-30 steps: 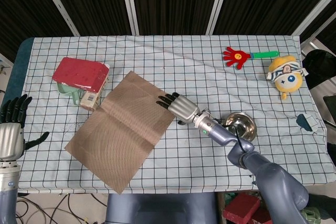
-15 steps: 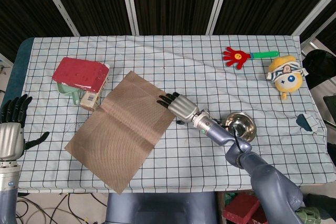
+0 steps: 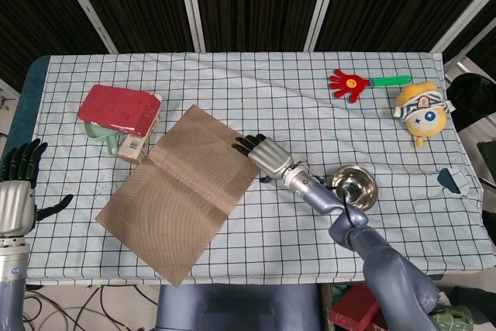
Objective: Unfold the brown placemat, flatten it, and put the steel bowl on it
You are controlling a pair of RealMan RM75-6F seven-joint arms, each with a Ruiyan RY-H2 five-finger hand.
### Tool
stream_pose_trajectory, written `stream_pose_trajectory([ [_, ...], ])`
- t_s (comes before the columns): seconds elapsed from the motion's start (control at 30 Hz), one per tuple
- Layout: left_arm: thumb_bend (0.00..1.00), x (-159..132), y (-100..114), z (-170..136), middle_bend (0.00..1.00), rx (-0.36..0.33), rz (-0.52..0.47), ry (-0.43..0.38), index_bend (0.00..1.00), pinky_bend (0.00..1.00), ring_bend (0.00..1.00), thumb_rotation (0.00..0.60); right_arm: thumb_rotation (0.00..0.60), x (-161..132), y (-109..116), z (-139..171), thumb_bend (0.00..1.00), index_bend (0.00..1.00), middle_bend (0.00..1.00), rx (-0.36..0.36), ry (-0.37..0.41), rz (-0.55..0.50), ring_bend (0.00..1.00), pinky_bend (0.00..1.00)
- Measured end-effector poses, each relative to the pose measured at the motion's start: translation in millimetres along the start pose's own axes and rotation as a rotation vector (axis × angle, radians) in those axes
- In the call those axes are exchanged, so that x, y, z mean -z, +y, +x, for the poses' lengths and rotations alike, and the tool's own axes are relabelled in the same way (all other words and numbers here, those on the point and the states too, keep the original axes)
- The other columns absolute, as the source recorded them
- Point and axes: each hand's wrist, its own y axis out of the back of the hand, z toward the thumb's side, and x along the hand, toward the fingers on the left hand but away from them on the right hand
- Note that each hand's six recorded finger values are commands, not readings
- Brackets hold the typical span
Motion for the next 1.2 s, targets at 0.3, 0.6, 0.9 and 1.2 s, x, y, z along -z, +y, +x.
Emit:
stream_pose_trajectory([
  [0.3,0.0,-0.8,-0.3,-0.2,0.03,0.004,-0.006,-0.004,0.07,0.03,0.02,0.6,0.6,-3.3,5.3,2.0,0.02,0.12,0.07,0.027,0.016,-0.032,0.12,0.21],
  [0.6,0.0,-0.6,0.8,0.4,0.03,0.004,-0.014,-0.004,0.07,0.03,0.02,0.6,0.6,-6.6,-1.2,1.1,0.07,0.12,0.07,0.012,0.009,-0.047,0.12,0.21],
  [0.9,0.0,-0.4,0.9,0.7,0.03,0.006,-0.021,-0.004,0.07,0.03,0.02,0.6,0.6,-9.8,-1.2,0.4,0.3,0.12,0.07,0.028,0.012,-0.071,0.12,0.21],
  [1.2,0.0,-0.9,0.8,0.6,0.03,0.008,-0.025,-0.005,0.07,0.03,0.02,0.6,0.6,-8.7,3.8,2.0,0.31,0.26,0.08,0.053,0.02,-0.077,0.12,0.21],
])
